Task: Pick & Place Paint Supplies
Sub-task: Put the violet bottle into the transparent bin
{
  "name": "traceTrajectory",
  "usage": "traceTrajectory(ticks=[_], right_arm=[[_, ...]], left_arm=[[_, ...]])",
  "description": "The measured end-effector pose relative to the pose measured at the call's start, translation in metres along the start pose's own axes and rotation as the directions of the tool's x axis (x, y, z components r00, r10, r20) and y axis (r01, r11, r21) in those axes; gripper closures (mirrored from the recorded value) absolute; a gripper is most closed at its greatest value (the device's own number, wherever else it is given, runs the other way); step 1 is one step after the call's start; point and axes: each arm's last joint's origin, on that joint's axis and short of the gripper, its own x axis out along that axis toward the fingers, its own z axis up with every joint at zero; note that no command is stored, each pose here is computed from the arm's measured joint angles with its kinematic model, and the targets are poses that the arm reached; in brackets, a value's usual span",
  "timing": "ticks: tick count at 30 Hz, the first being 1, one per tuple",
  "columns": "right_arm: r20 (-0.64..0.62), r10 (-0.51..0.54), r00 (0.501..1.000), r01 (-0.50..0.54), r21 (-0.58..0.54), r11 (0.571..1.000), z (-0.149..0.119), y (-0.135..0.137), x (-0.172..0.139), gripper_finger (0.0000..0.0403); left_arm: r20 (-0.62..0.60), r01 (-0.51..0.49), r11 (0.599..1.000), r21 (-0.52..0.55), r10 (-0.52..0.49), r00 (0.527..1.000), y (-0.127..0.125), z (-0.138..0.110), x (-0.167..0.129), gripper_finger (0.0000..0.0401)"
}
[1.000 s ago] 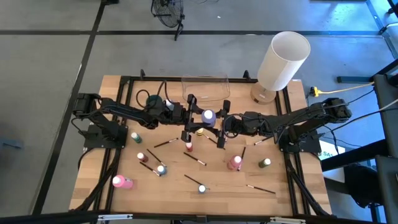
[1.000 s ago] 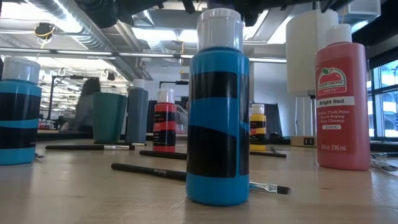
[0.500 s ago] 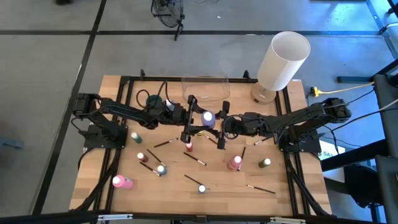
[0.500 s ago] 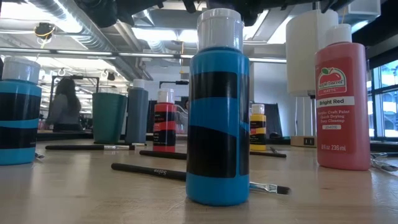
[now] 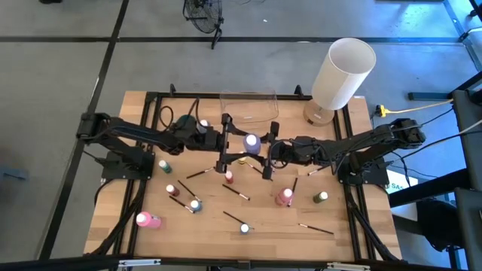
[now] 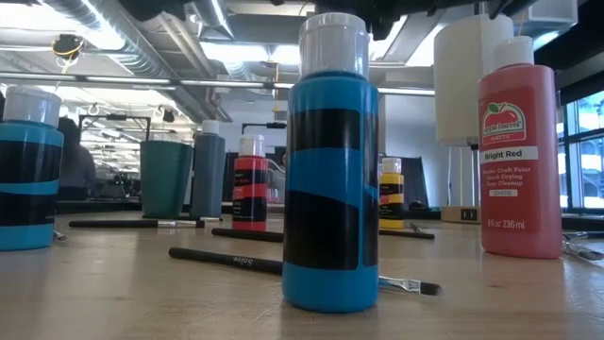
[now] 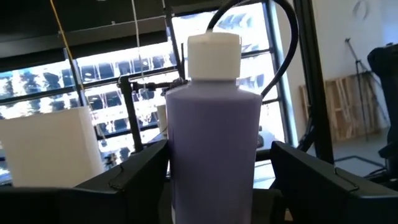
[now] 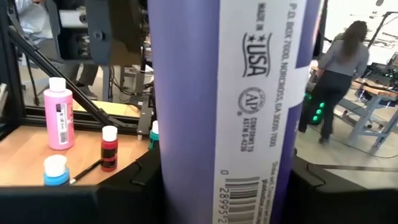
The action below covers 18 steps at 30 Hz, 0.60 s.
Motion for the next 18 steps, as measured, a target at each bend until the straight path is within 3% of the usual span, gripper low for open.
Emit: traceTrajectory(ticks=[12,18], right_arm=[[-0.001,-0.002,1.0,0.002,0.003,1.0,0.0,0.0,0.0,0.0205],[-0.001,-0.003,1.0,0.003,0.005,1.0,0.0,0.0,0.0,0.0205]], left_arm=[[0.051,0.046,0.999,-0.018,-0.045,0.998,0.003,0.03,-0.006,0.0126],[-0.001,0.051,0.999,-0.003,-0.051,0.999,0.006,0.04,0.002,0.0127]])
